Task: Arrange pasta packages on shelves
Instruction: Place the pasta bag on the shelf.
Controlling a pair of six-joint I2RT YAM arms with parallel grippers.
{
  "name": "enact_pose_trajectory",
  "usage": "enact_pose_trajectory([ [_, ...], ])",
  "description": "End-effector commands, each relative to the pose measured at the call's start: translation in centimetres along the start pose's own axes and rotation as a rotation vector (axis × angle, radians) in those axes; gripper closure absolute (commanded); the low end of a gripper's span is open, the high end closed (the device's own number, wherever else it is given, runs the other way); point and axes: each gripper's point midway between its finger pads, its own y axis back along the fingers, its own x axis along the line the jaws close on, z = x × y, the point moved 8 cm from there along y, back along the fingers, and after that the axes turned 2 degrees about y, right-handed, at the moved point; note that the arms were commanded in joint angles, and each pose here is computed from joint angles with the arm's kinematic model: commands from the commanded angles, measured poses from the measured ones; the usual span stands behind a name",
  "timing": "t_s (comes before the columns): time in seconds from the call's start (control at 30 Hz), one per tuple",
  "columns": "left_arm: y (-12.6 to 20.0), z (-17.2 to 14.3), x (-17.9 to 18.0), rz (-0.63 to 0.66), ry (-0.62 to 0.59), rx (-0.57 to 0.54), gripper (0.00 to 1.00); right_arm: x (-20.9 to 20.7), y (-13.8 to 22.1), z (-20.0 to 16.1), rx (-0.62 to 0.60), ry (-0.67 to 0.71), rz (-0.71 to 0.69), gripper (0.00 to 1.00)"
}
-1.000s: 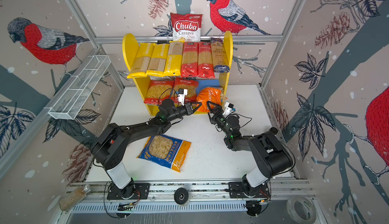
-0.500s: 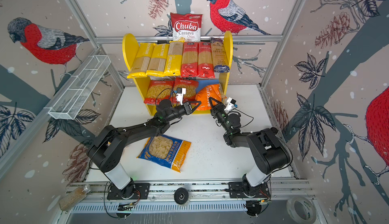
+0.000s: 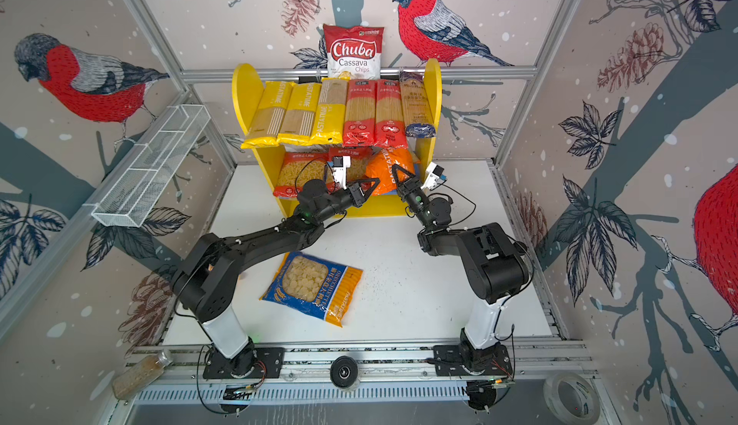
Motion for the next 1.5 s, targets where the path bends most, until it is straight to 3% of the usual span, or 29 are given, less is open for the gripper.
enact_pose_trajectory([
  [0.0,-0.6,-1.5,0.4,-0.063,-0.023,0.115,1.0,2.9,-0.6,2.4,-0.129,0.067,0.212,0.89],
  [0.37,-0.5,-3.1,1.8,-0.061,0.022,0.142,1.0,2.9,0.8,2.6,-0.184,0.077,0.186,0.9],
  [0.57,-0.7,-3.0,1.9,-0.046,-0.002,0.144,1.0,3.8,-1.0,2.8,-0.189,0.074,0.261,0.91],
  [0.7,-0.9,-2.8,2.4,-0.014,-0.035,0.142,1.0,6.2,-2.2,3.1,-0.181,0.143,0.322,0.9],
  [0.8,-1.3,-2.7,3.3,0.027,-0.058,0.137,1.0,6.4,-2.6,3.6,-0.192,0.159,0.302,0.89],
  [0.93,-1.7,-3.4,4.7,0.057,-0.043,0.135,1.0,2.7,-1.6,3.8,-0.21,0.046,0.191,0.82],
  [1.13,-2.0,-5.8,6.7,0.077,0.02,0.169,1.0,-2.0,2.3,2.1,-0.24,-0.159,0.004,0.53],
  [1.3,-1.1,-6.8,6.1,0.065,0.058,0.181,1.0,-2.1,5.7,1.3,-0.25,-0.194,-0.121,0.44],
  [1.47,-0.5,-5.9,4.9,0.043,0.053,0.16,1.0,-2.1,6.5,0.6,-0.192,-0.169,-0.209,0.37],
])
